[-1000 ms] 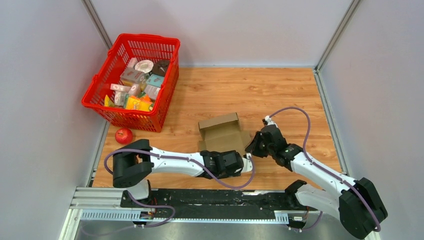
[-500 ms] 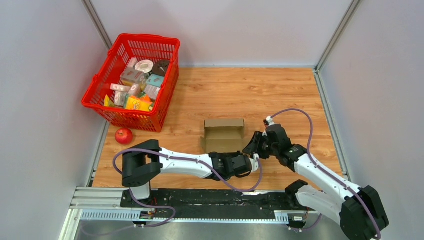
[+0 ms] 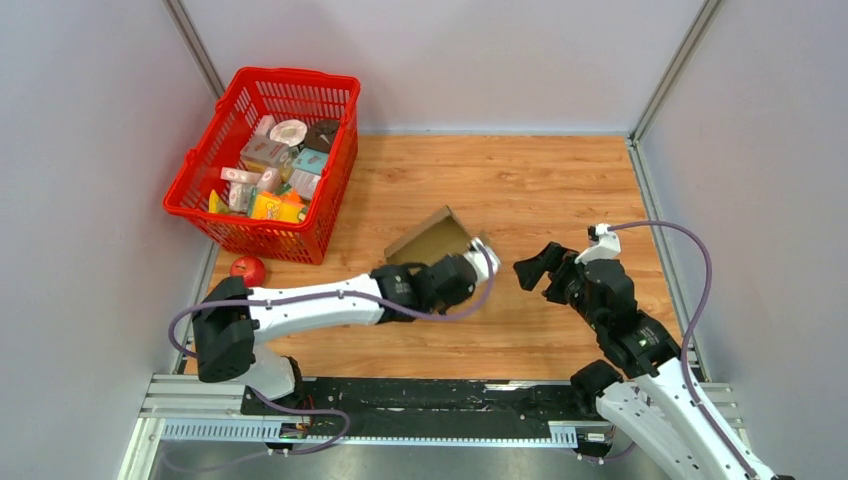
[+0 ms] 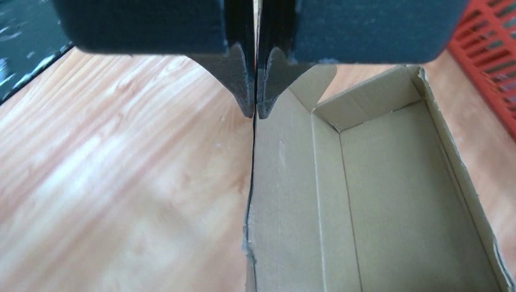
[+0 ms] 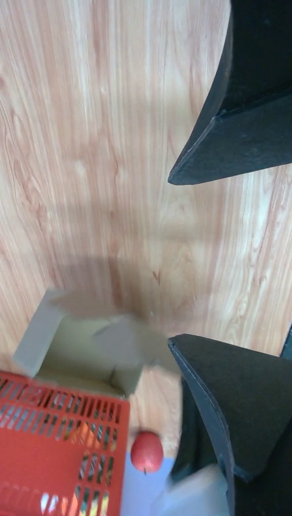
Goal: Fold the paper box
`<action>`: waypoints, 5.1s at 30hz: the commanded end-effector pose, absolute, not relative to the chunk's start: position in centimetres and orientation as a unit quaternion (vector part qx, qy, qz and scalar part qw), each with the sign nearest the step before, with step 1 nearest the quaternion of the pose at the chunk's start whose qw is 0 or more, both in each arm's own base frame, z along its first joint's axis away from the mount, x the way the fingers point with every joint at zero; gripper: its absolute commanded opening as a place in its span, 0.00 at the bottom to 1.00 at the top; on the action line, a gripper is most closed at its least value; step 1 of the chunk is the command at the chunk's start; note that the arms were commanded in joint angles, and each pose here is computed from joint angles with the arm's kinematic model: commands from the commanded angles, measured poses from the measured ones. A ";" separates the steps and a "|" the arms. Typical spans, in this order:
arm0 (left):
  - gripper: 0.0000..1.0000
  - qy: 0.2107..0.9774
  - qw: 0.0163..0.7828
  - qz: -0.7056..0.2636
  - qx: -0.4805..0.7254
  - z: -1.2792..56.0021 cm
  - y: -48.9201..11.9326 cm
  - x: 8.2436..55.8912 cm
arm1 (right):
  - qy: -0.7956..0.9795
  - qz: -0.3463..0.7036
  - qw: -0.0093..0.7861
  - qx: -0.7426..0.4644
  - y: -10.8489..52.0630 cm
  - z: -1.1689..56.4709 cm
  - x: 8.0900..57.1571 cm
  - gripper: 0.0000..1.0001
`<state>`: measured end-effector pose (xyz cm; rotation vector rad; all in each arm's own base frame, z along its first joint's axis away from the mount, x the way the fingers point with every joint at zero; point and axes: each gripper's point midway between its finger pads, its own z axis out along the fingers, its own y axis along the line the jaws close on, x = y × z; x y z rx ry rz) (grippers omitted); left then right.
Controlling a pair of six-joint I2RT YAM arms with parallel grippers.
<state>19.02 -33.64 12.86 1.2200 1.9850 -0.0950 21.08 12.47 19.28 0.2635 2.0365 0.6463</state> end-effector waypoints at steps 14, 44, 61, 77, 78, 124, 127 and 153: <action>0.00 0.835 0.257 -0.468 -0.130 20.3 -33.8 28.1 | 0.905 0.248 0.347 -0.012 16.7 12.3 20.1 0.95; 0.61 0.756 0.366 -0.512 -0.181 24.2 -31.6 32.0 | 0.909 0.299 0.282 -0.070 22.9 8.9 20.6 0.96; 0.69 0.797 0.387 -0.461 -0.034 22.5 -31.4 29.9 | 0.877 0.219 0.427 0.011 25.1 11.7 29.0 0.96; 0.57 0.861 0.470 -0.190 -0.044 15.6 -17.6 26.5 | 0.896 0.117 0.428 0.010 21.0 12.2 32.1 0.97; 0.57 0.865 0.469 -0.169 -0.049 15.2 -16.9 26.6 | 0.893 0.126 0.432 0.004 21.1 12.4 31.9 0.97; 0.05 0.942 0.245 -0.228 0.019 5.5 -29.1 26.2 | 0.913 0.290 0.240 -0.158 29.0 5.4 33.4 0.29; 0.05 0.937 0.242 -0.251 0.021 5.9 -30.4 26.1 | 0.910 0.298 0.239 -0.159 29.3 5.6 32.9 0.29; 0.65 0.908 0.417 0.012 0.028 10.5 -14.0 27.1 | 0.918 0.232 0.317 0.058 17.4 6.0 32.2 0.61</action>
